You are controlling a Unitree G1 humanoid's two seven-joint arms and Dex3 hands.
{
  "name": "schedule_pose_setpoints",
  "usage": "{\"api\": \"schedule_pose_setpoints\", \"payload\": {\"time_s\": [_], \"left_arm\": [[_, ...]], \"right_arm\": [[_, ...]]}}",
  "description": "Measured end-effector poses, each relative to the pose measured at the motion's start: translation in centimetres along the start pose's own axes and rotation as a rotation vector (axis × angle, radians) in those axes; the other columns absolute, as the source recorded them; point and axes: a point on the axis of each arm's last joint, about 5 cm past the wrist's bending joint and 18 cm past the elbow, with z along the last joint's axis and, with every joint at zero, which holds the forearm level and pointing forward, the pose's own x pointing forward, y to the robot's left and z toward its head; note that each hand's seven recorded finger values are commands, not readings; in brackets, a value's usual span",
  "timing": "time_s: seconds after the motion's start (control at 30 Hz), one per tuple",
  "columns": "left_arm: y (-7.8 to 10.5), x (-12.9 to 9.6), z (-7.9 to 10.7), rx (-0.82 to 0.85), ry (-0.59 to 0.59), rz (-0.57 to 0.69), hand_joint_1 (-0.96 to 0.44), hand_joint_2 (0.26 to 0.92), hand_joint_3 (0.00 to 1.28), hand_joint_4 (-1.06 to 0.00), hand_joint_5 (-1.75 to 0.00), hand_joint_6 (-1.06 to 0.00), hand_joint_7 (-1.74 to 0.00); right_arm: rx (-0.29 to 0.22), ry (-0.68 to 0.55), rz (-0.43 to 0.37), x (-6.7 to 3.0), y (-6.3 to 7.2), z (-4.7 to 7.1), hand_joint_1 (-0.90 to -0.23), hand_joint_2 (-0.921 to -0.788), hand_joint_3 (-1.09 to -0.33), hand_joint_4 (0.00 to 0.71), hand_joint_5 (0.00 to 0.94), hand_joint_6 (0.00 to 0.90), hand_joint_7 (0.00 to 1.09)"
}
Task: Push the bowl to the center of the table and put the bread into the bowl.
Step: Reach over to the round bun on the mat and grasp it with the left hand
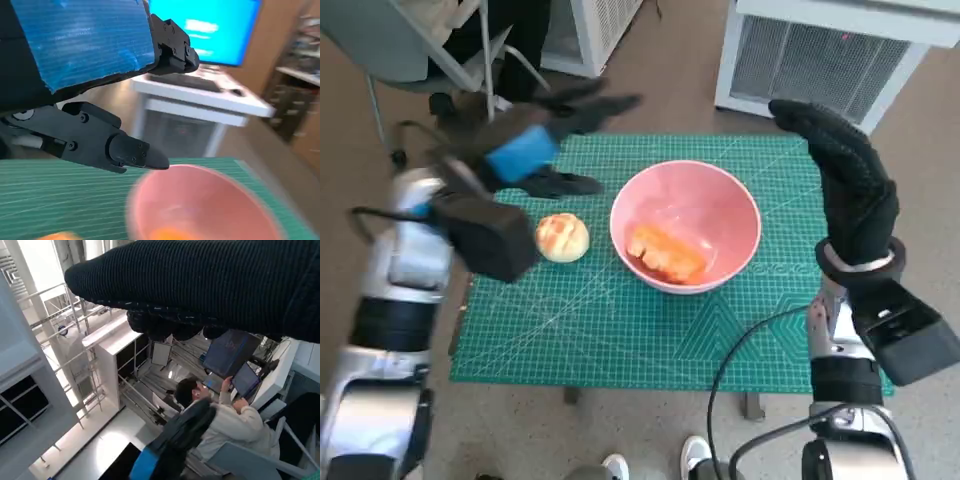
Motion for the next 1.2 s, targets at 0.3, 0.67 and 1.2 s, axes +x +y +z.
{"api": "schedule_pose_setpoints", "payload": {"time_s": [0.3,0.67,1.2], "left_arm": [[-0.2,-2.1,-2.1,-0.012,0.134,-0.070,-0.34,0.921,0.03,-0.27,0.00,-0.39,-0.04],[-1.1,-2.5,-3.4,-0.066,0.241,-0.159,-0.34,0.918,0.01,-0.26,0.00,-0.38,-0.02],[-5.7,-1.1,-4.8,-0.115,0.389,-0.363,-0.31,0.908,0.00,-0.27,-0.01,-0.39,-0.01]], "right_arm": [[0.009,0.005,-0.001,0.07,0.1,-0.2,-0.554,-0.921,-0.750,0.278,0.001,0.279,0.13],[0.025,0.017,0.008,0.14,0.2,-0.5,-0.544,-0.921,-0.748,0.285,0.004,0.278,0.14],[0.036,-0.002,0.026,0.60,0.1,-0.5,-0.543,-0.921,-0.749,0.286,0.002,0.273,0.14]]}}
